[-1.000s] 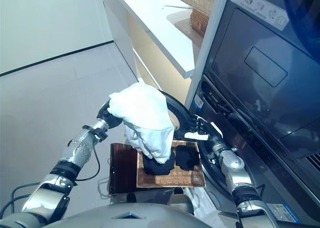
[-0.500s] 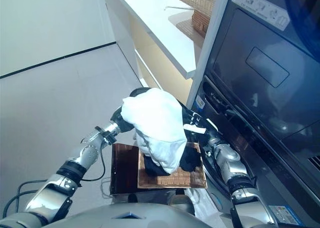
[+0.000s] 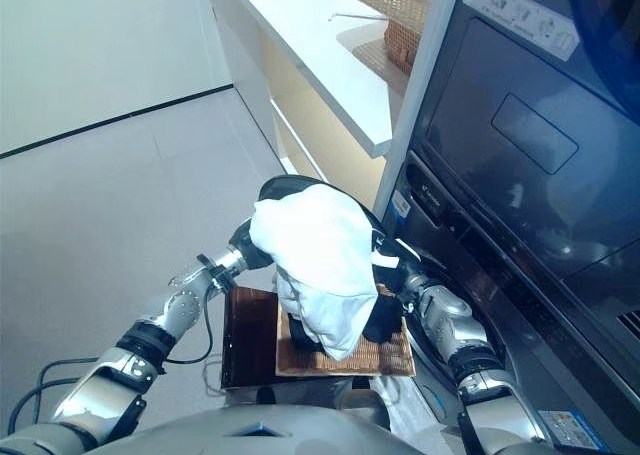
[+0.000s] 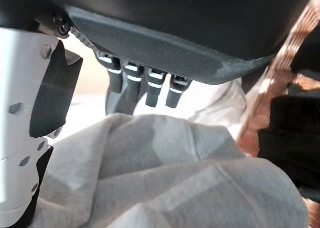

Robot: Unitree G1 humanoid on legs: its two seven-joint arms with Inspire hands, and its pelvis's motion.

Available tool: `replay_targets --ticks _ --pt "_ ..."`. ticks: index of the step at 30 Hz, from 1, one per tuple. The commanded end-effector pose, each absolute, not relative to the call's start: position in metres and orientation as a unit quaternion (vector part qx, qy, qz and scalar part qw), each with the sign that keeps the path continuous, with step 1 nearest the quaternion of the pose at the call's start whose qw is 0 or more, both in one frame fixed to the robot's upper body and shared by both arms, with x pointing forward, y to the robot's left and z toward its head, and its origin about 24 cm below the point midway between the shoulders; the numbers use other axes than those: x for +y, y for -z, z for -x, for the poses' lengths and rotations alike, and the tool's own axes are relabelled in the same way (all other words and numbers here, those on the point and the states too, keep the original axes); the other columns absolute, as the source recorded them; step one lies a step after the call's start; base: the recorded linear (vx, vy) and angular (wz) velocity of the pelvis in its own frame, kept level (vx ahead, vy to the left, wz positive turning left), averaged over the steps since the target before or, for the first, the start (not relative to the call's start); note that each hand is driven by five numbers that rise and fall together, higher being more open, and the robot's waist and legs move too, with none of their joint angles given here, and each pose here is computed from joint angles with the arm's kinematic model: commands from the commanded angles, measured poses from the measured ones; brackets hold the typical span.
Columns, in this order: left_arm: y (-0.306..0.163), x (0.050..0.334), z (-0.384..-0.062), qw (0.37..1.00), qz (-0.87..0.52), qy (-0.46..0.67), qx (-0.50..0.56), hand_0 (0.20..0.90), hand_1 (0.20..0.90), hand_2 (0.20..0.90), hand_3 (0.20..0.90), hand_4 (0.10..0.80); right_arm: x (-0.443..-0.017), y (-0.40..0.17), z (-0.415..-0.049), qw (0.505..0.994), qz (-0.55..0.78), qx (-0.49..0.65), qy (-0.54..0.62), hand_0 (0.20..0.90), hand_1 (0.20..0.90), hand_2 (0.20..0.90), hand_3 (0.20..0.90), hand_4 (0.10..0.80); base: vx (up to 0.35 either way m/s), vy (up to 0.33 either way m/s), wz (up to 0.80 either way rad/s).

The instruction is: Pick up the clothes and place them into the washing machine

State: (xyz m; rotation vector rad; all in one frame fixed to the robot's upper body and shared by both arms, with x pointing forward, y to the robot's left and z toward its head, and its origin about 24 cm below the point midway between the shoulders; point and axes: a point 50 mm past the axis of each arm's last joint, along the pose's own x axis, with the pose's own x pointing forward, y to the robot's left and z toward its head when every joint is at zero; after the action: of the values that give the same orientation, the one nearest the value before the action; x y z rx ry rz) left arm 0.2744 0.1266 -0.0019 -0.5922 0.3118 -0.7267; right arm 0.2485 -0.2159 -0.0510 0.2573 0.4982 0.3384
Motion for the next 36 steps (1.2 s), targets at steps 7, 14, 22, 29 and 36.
replay_targets --ticks 7,14,22,29,36 --pt "-0.074 0.122 -0.323 0.872 0.271 0.408 -0.015 0.2 0.2 0.2 0.2 0.3 -0.211 0.011 -0.291 0.961 -0.127 0.15 -0.193 0.9 0.9 0.9 0.9 0.8 0.0 0.0 0.0" --pt "-0.073 0.145 -0.329 0.894 0.251 0.37 -0.019 0.2 0.2 0.2 0.2 0.3 -0.233 0.016 -0.285 0.968 -0.12 0.163 -0.149 0.9 0.9 0.9 0.9 0.8 0.0 0.0 0.0" --pt "-0.077 0.17 -0.336 0.918 0.228 0.322 -0.03 0.2 0.2 0.2 0.2 0.3 -0.246 0.01 -0.286 0.969 -0.145 0.149 -0.13 0.9 0.9 0.9 0.9 0.8 0.0 0.0 0.0" --pt "-0.079 0.179 -0.34 0.929 0.214 0.298 -0.037 0.2 0.2 0.2 0.2 0.3 -0.237 0.009 -0.285 0.963 -0.156 0.148 -0.161 0.9 0.9 0.9 0.9 0.8 0.0 0.0 0.0" --pt "-0.08 0.178 -0.342 0.932 0.21 0.292 -0.041 0.2 0.2 0.2 0.2 0.3 -0.225 0.008 -0.285 0.957 -0.167 0.142 -0.19 0.9 0.9 0.9 0.9 0.8 0.0 0.0 0.0"
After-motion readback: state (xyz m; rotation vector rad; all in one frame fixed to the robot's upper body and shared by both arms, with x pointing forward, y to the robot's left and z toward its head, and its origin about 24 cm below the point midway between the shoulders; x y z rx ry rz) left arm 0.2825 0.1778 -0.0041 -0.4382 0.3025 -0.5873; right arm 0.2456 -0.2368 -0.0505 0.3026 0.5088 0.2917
